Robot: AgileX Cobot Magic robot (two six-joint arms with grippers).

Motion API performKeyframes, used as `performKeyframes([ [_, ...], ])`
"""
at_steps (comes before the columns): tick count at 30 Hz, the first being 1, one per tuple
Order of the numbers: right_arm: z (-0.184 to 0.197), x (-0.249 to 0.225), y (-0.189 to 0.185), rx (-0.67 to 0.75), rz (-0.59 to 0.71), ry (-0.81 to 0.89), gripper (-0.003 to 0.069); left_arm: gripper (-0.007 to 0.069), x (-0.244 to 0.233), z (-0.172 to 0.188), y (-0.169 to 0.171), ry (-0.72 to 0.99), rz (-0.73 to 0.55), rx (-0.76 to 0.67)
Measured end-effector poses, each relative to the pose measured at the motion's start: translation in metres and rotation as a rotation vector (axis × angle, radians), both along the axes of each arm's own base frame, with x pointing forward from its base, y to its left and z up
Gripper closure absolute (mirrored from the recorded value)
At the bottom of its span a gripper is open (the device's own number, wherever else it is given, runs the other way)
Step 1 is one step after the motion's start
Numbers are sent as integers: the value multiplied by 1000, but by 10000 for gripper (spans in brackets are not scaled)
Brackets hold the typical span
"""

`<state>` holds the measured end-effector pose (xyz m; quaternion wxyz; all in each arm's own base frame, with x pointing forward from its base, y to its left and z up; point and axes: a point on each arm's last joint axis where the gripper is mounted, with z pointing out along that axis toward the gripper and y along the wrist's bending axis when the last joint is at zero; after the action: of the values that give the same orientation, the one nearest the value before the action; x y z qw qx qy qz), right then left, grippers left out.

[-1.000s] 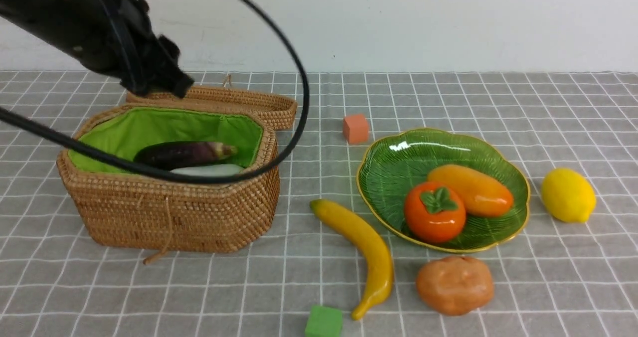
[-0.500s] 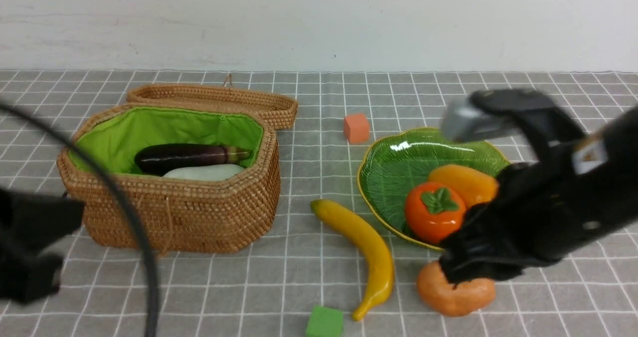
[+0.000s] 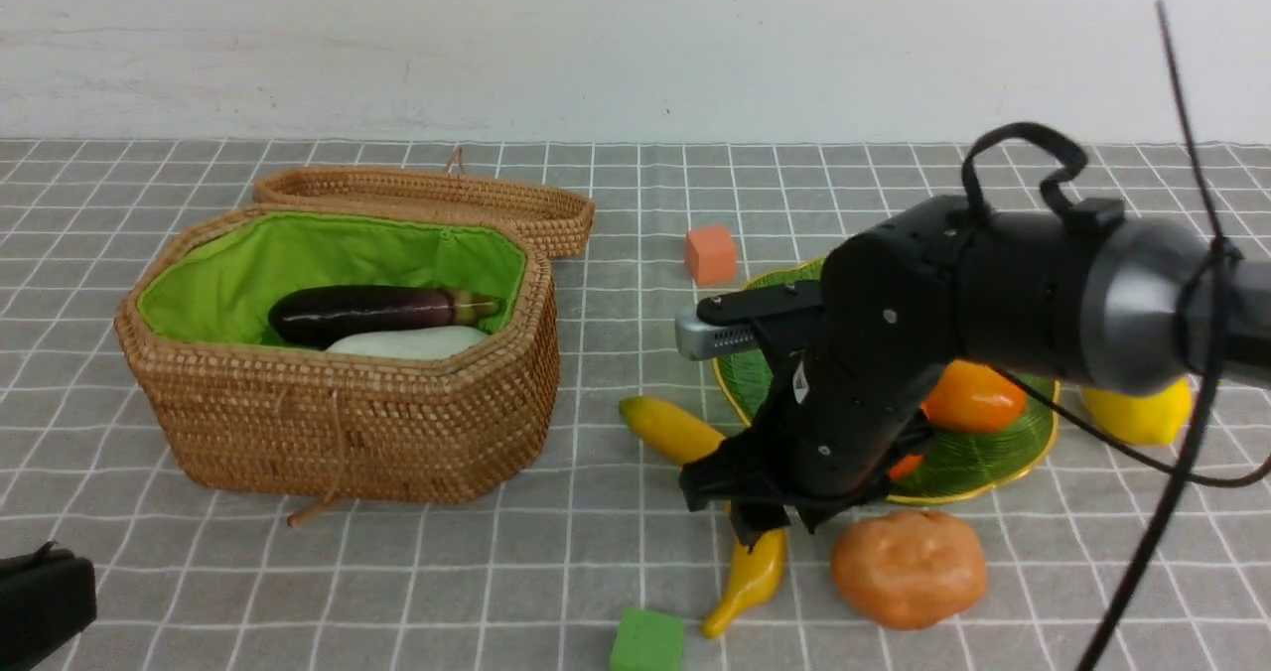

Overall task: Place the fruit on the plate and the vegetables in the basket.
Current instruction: Use the right arm to grab a banana and put it into the right plate

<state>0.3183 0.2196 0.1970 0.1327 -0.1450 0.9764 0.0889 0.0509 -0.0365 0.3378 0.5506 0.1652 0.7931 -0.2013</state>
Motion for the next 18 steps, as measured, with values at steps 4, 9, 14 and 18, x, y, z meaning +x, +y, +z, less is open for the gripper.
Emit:
performKeyframes([
  [4, -10, 5, 2, 21, -24, 16, 263, 638, -1, -1, -1, 11, -6, -4],
  [9, -26, 8, 7, 34, -39, 36, 264, 638, -1, -1, -1, 4, -14, 10],
  [14, -34, 10, 9, 27, -41, 53, 297, 638, -2, -2, -1, 21, -23, 20],
  [18, -33, 11, 10, 37, -46, 57, 333, 638, -2, -3, -1, 24, -25, 22],
])
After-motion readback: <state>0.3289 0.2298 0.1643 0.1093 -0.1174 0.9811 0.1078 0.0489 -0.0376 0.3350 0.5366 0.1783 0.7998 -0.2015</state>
